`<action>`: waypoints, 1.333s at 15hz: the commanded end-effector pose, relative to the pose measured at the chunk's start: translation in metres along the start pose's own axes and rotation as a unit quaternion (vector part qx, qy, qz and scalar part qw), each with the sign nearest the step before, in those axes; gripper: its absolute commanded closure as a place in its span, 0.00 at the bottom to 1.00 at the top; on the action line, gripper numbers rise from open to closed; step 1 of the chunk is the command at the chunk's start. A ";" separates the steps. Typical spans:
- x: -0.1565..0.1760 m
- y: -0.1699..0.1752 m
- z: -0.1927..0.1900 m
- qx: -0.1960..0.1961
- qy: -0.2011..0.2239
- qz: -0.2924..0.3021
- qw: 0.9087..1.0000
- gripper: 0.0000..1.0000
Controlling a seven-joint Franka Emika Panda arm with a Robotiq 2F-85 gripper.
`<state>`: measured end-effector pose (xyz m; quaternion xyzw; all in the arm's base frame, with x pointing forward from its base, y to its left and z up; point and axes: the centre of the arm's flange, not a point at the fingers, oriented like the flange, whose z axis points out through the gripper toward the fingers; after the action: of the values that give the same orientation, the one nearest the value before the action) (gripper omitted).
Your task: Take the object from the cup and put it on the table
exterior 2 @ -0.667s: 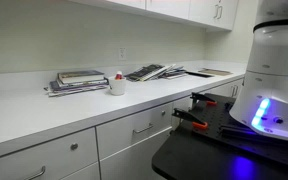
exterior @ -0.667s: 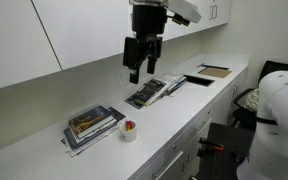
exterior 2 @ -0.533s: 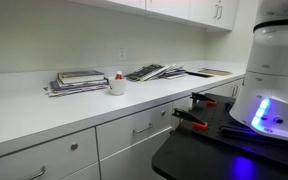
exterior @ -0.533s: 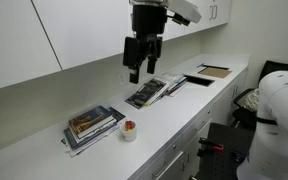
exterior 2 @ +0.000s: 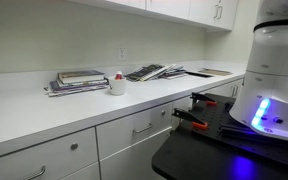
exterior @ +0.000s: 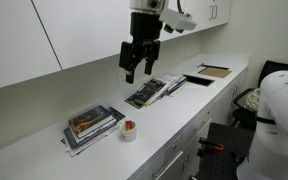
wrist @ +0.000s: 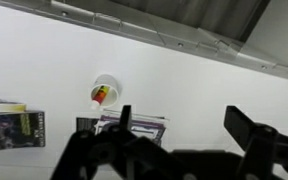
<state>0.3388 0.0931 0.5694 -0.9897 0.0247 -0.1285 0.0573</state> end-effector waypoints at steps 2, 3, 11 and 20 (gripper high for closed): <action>0.055 0.054 0.085 -0.036 0.040 0.118 0.992 0.00; 0.064 0.070 0.106 -0.045 0.042 0.145 0.988 0.00; 0.132 0.140 0.253 -0.050 -0.023 0.289 0.956 0.00; 0.182 0.170 0.347 -0.060 -0.075 0.333 0.938 0.00</action>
<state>0.5773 -0.0531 0.2729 -0.9404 0.3346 -0.0463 0.0386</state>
